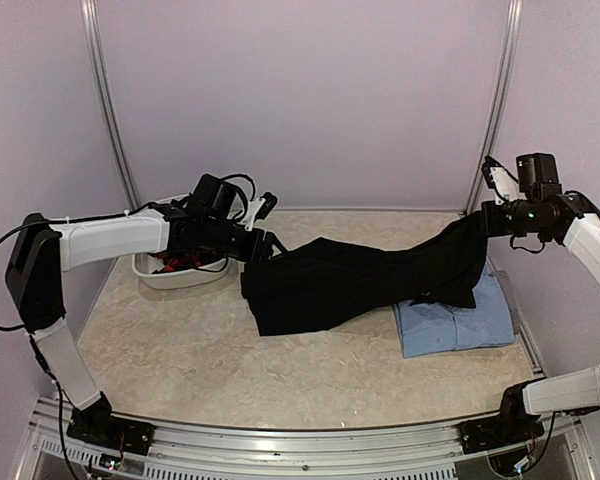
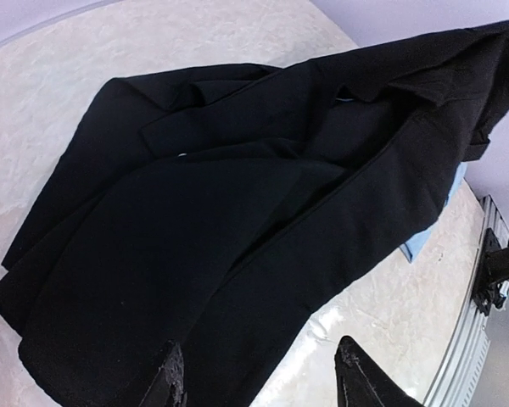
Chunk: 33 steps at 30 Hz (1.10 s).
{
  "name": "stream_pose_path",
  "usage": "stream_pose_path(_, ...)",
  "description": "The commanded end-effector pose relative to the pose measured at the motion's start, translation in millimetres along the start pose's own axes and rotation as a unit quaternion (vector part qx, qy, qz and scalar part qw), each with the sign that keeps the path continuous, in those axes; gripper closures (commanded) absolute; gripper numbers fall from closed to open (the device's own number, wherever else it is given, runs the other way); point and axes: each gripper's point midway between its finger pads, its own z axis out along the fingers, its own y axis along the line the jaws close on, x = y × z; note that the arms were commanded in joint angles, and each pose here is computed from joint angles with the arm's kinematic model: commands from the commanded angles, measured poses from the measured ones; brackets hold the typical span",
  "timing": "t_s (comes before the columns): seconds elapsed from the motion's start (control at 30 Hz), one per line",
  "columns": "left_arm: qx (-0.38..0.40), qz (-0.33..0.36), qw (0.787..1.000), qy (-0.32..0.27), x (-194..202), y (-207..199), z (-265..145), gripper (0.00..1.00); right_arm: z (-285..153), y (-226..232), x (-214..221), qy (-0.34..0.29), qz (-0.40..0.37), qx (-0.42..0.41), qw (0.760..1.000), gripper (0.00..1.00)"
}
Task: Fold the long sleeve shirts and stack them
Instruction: Flatten out the crumpled shirt at the center of the board.
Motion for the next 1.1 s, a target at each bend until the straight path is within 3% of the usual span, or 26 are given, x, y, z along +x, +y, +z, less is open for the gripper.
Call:
stream_pose_path(0.0, 0.003, 0.009, 0.999, 0.040, 26.1, 0.4, 2.0, 0.43, 4.2, 2.7, -3.0, -0.006, 0.003, -0.010, 1.000, 1.00)
stream_pose_path(0.23, 0.009, 0.014, 0.995, 0.102, 67.0, 9.6, 34.6, 0.43, 2.5, 1.6, -7.3, -0.009, 0.003, -0.007, 1.000, 1.00)
stream_pose_path(0.4, 0.000, 0.017, 0.993, 0.115, 74.8, 21.5, 53.0, 0.42, 1.8, 0.1, -7.1, -0.011, 0.002, -0.002, 1.000, 1.00)
stream_pose_path(0.6, -0.055, 0.010, 0.987, 0.151, 95.9, 50.2, 69.1, 0.39, 1.9, 0.7, -7.1, -0.011, 0.001, -0.003, 1.000, 1.00)
stream_pose_path(1.07, -0.108, 0.039, 0.987, 0.117, 85.7, 67.3, 62.3, 0.34, 10.3, 4.5, -2.1, -0.003, 0.001, -0.015, 1.000, 1.00)
